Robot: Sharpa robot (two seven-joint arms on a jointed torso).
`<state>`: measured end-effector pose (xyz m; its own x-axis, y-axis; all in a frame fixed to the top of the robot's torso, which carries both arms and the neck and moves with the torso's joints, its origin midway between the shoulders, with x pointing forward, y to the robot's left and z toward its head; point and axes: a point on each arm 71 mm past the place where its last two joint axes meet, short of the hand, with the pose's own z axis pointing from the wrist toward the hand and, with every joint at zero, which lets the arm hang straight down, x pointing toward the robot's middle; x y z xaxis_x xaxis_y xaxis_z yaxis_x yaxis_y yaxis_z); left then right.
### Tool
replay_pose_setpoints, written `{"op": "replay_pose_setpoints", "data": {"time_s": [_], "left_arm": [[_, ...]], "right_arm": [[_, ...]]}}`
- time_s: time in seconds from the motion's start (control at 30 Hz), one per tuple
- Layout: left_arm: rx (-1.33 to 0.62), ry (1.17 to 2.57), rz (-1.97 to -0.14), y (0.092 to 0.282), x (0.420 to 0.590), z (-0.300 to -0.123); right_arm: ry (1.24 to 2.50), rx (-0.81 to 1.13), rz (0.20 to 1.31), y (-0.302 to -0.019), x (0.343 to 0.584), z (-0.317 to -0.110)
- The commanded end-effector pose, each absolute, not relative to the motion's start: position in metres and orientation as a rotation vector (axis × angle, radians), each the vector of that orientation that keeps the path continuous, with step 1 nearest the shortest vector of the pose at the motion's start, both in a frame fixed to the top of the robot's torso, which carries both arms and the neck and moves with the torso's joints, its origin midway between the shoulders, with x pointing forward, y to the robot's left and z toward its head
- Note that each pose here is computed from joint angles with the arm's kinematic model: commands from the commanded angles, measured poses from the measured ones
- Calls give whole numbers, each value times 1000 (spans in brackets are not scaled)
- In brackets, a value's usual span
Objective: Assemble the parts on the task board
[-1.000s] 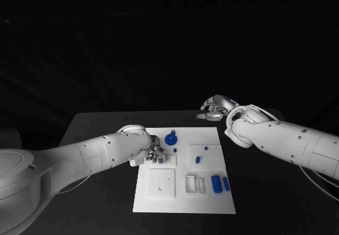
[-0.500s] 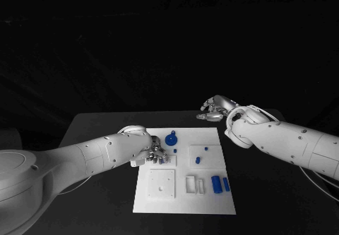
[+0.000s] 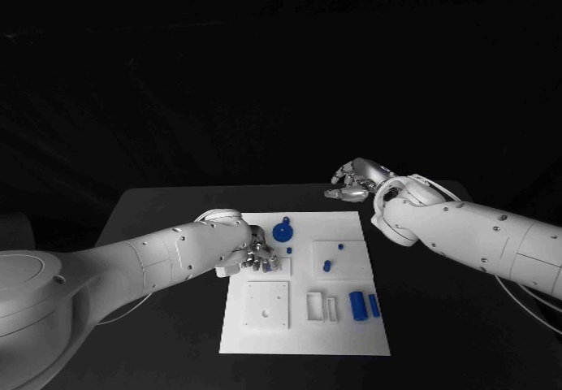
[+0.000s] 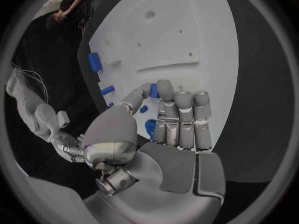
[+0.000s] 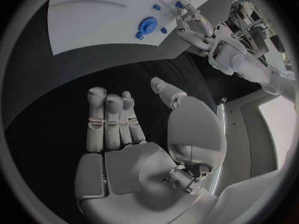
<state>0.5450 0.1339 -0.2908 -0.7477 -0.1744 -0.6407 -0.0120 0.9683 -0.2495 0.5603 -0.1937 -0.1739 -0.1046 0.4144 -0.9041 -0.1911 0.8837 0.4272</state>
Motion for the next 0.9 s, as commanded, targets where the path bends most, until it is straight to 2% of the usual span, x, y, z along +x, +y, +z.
{"op": "replay_pose_setpoints", "data": {"time_s": [0.03, 0.9], "left_arm": [[-142, 2376, -296, 134, 545, -294], [-190, 2368, -330, 139, 545, -293]], "right_arm": [[1606, 167, 519, -193, 560, -174], [1609, 167, 516, -193, 560, -175]]}}
